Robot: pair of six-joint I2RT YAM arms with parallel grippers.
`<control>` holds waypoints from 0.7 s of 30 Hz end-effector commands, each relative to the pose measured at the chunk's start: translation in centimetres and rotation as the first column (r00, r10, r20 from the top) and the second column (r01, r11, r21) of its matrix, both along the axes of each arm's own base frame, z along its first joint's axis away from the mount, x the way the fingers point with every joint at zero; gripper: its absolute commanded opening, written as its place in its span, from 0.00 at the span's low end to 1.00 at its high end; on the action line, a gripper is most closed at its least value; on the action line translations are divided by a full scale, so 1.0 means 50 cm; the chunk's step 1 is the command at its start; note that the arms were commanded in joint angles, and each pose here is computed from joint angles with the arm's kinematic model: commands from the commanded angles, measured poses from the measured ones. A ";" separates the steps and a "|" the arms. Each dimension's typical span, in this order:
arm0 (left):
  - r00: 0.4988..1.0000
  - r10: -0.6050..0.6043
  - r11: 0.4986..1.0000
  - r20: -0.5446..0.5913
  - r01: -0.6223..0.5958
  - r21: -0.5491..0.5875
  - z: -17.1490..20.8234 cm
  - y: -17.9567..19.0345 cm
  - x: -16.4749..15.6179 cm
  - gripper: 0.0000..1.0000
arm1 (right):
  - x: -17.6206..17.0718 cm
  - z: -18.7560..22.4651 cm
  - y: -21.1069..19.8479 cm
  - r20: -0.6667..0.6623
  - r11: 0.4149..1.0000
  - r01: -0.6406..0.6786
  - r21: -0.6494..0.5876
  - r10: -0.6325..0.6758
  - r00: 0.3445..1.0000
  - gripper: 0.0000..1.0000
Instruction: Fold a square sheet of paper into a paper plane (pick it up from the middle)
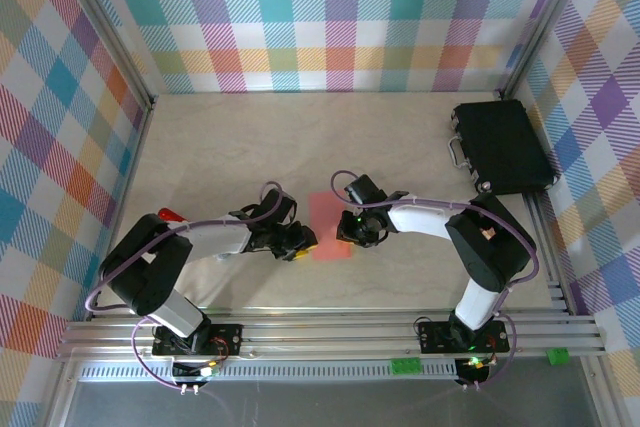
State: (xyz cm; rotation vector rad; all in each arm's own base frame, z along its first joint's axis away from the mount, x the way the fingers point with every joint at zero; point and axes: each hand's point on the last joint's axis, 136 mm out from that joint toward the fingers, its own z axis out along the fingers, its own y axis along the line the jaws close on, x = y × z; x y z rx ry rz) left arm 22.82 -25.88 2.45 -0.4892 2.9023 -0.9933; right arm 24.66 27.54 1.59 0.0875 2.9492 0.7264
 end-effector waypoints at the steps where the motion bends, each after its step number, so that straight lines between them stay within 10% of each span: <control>1: 0.998 -0.063 0.997 -0.006 0.063 -0.034 0.002 -0.027 -0.008 0.30 | -0.049 -0.063 -0.036 -0.104 0.996 -0.009 -0.087 0.000 0.995 0.19; 21: 0.995 -0.050 0.975 0.085 0.067 -0.210 0.055 -0.071 0.051 0.28 | -0.039 -0.052 -0.038 -0.074 0.995 -0.020 -0.099 0.013 0.997 0.19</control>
